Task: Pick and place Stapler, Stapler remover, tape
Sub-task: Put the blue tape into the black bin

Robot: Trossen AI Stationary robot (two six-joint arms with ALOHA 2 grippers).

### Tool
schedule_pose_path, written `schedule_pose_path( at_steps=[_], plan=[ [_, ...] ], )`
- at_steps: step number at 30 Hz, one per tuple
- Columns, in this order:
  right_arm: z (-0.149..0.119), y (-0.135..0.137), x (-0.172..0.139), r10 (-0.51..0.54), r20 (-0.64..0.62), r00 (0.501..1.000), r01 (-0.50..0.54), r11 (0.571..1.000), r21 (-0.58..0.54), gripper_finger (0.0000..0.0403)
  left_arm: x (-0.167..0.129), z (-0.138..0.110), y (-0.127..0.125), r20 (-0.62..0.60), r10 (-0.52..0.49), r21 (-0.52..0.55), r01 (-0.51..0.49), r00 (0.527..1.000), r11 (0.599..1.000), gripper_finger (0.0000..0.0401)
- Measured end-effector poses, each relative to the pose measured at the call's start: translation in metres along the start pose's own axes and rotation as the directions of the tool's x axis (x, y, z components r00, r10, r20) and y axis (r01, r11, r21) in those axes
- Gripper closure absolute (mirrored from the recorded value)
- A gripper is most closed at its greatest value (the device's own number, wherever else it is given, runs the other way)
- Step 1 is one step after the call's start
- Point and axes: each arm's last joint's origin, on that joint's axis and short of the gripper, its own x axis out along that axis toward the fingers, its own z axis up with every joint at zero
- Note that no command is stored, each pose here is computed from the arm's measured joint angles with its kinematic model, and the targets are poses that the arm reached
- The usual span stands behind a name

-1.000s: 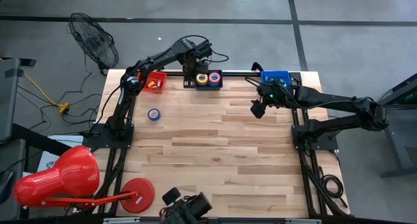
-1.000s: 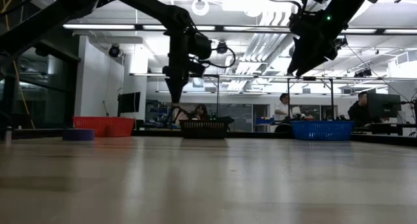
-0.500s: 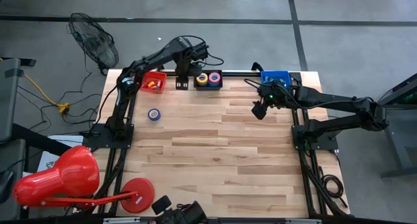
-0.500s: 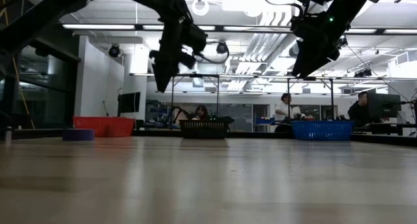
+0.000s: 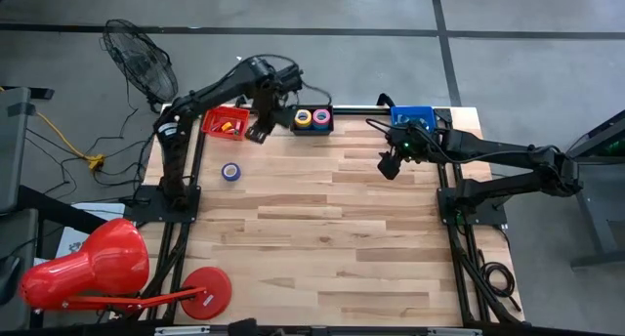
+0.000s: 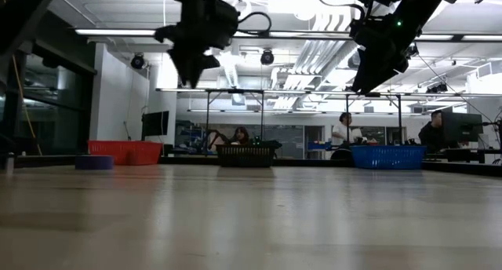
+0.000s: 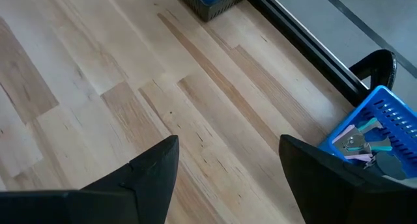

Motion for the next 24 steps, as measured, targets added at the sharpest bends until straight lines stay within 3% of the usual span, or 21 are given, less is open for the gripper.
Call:
schedule_pose_path(
  at_steps=[8,16,24],
  plan=[
    [0.0,0.0,0.0,0.0,0.001,1.0,0.0,1.0,-0.02,0.0146,0.054,-0.033,-0.051,-0.116,-0.188,0.008,0.19,0.975,0.982,0.0263],
    [0.001,0.0,0.0,0.001,0.006,1.0,-0.001,1.0,-0.03,0.0147,0.11,-0.058,-0.081,-0.148,-0.194,0.013,0.198,0.97,0.98,0.0263],
    [0.001,0.0,0.0,0.002,0.01,1.0,-0.002,1.0,-0.029,0.0146,0.14,-0.069,-0.089,-0.228,-0.134,0.06,0.151,0.964,0.987,0.0263]
  ],
)
